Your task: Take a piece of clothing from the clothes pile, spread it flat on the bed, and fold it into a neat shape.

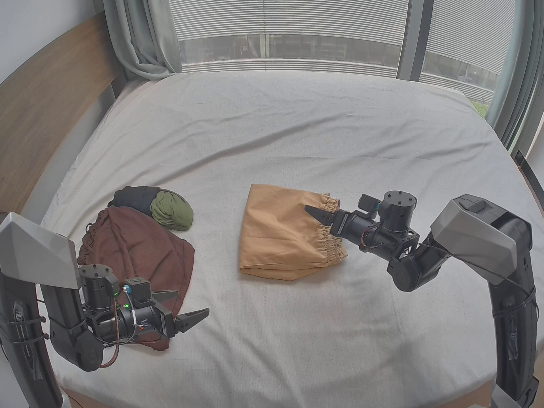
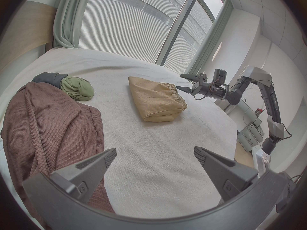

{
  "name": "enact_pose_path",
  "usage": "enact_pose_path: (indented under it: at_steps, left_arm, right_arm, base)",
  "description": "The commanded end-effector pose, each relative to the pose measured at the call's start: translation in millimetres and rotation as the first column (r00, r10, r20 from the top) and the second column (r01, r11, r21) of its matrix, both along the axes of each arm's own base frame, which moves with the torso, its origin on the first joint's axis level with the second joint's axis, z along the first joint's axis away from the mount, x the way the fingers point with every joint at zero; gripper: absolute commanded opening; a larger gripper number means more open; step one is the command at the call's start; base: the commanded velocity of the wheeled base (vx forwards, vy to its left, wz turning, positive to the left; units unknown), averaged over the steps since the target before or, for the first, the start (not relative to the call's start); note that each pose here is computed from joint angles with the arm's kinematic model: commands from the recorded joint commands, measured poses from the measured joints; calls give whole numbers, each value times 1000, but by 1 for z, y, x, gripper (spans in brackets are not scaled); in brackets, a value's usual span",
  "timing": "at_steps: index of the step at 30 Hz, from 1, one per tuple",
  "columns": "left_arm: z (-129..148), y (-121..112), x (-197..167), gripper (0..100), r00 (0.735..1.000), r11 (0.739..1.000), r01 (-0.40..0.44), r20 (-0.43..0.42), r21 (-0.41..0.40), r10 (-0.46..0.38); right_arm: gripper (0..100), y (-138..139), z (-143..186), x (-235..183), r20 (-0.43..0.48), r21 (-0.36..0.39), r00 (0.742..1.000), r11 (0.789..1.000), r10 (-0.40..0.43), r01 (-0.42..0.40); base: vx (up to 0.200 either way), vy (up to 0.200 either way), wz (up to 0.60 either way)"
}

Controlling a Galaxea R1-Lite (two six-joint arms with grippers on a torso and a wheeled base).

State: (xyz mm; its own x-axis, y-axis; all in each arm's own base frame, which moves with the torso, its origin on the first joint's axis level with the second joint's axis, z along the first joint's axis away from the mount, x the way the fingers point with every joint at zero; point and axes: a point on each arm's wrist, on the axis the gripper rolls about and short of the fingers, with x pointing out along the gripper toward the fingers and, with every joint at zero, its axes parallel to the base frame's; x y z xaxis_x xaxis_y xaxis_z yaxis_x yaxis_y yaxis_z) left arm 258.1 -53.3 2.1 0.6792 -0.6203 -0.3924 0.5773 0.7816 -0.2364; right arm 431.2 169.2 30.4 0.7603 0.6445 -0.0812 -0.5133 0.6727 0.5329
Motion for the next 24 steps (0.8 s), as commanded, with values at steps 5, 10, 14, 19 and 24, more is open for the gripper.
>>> enact_pose_path:
  at_steps: [5,10,14,19,24]
  left_arm:
    - [0,0,0,100,1000,1000,-2,2,-1,2]
    - [0,0,0,100,1000,1000,-2,2,-1,2]
    - [0,0,0,100,1000,1000,-2,3,-1,2]
    - [0,0,0,100,1000,1000,-1,0,-3,1]
    - [4,0,0,100,999,999,30,14,-20,-29]
  right_arm:
    - [100,8,-48,11,-68,-30,998,1000,-9,7]
    - [100,5,-63,11,-95,-41,995,999,-22,19]
    - [100,4,-75,11,-106,-62,994,998,-34,27]
    - [100,4,-75,11,-97,-60,995,998,-36,31]
    - [100,5,-47,5,-43,-33,997,998,-59,57]
  base:
    - [0,0,0]
    - [0,0,0]
    - [0,0,0]
    - [0,0,0]
    - [0,0,0]
